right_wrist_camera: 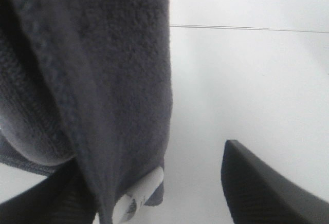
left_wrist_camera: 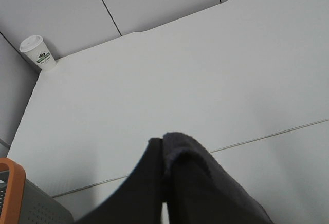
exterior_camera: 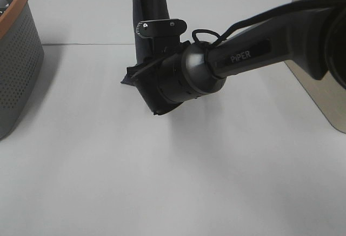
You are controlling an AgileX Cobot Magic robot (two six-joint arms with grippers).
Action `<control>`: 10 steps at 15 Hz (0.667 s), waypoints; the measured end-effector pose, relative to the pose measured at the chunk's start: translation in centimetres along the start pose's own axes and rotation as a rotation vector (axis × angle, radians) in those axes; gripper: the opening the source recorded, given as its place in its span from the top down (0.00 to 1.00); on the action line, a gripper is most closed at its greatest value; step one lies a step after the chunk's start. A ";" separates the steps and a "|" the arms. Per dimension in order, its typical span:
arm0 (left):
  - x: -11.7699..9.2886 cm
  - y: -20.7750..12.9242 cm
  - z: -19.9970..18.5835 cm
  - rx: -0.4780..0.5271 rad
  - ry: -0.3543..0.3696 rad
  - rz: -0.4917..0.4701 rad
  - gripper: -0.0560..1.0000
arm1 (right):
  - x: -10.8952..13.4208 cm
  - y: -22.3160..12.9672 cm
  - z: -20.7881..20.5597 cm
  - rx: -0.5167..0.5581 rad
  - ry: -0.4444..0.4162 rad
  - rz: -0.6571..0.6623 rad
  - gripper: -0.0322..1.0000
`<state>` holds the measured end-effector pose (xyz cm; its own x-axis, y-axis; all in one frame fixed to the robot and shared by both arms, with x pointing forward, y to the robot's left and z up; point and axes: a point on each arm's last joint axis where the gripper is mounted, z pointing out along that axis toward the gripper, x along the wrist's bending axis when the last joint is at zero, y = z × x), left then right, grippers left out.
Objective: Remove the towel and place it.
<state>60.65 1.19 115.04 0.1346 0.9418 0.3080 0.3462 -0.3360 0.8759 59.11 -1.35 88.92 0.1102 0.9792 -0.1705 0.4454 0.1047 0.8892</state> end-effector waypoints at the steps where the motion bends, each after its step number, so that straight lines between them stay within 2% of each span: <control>1: -0.1 -0.1 0.1 0.000 0.002 0.006 0.95 | 0.3 -0.2 -0.1 0.013 0.021 -0.018 0.36; 4: -0.5 -0.5 0.6 0.009 0.003 0.028 0.95 | 1.0 -0.4 -0.7 0.018 0.058 -0.125 0.38; 6: -0.5 -0.4 0.6 0.002 0.011 0.044 0.95 | 1.0 -0.5 -0.7 0.029 0.058 -0.212 0.42; 10: -0.4 -0.4 0.6 -0.006 0.016 0.054 0.95 | 0.8 -1.2 -0.8 0.108 0.042 -0.233 0.45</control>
<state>61.06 0.92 114.37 0.1381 0.9224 0.3608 0.3329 -0.3863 0.8602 57.96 -0.57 88.01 -0.0425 0.9373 -0.3459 0.5469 0.3116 0.7771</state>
